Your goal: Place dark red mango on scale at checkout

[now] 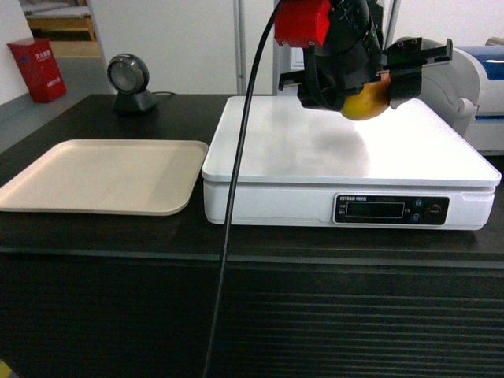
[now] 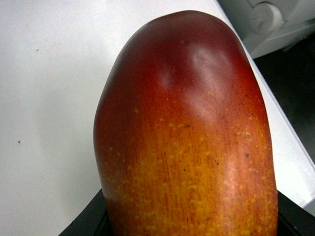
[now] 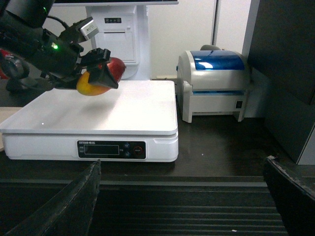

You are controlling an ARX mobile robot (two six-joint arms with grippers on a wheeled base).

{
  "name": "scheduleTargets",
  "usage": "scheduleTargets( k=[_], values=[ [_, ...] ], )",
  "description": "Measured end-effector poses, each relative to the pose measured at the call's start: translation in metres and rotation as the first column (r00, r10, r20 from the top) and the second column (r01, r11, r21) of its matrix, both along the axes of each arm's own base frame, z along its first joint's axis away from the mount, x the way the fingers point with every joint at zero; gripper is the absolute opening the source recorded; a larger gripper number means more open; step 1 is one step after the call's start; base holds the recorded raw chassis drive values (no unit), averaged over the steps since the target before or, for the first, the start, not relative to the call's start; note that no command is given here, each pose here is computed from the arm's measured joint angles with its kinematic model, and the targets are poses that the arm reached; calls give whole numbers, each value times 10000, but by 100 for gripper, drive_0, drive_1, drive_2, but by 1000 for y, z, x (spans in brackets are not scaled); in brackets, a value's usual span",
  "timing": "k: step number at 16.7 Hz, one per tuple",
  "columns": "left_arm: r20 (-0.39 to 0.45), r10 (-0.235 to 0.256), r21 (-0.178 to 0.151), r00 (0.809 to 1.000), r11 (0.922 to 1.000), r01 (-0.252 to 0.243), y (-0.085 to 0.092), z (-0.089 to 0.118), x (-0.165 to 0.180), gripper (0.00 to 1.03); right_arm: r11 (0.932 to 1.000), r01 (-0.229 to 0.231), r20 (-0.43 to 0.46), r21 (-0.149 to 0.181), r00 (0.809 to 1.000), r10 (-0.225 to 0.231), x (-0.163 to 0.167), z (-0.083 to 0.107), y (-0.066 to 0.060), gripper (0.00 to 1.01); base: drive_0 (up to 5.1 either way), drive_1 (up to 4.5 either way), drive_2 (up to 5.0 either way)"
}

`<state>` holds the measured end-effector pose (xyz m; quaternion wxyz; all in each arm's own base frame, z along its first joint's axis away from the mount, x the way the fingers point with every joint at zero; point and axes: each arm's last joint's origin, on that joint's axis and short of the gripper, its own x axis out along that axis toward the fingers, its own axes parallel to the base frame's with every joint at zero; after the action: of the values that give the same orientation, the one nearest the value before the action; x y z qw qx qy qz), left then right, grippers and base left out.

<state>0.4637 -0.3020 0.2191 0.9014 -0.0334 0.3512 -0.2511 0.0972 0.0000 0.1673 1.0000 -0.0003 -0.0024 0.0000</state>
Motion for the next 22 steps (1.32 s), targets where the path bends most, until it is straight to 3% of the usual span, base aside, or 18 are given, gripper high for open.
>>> scheduleTargets(
  k=[7,12,13,17,19,22],
  values=[
    [-801,833,116,9933,9965,-826,-7,-17,14,58,10000,0,0,0,10000,0,0,0,0,98,0,0,0],
    [-1151,1638,163,9798,9865,-1630,-6,-22,20,58,10000,0,-4,0,10000,0,0,0,0,98,0,0,0],
    [-1156,1702,96,9786,9854,-1702,-6,-22,20,61,10000,0,-4,0,10000,0,0,0,0,98,0,0,0],
    [-1069,1643,64,9806,9863,-1646,-9,-23,20,100,10000,0,0,0,10000,0,0,0,0,98,0,0,0],
    [-921,1617,-44,9825,9866,-1628,-9,-24,21,98,10000,0,0,0,10000,0,0,0,0,98,0,0,0],
    [-352,1510,182,9879,9885,-1504,-8,-25,20,98,10000,0,-4,0,10000,0,0,0,0,98,0,0,0]
  ],
)
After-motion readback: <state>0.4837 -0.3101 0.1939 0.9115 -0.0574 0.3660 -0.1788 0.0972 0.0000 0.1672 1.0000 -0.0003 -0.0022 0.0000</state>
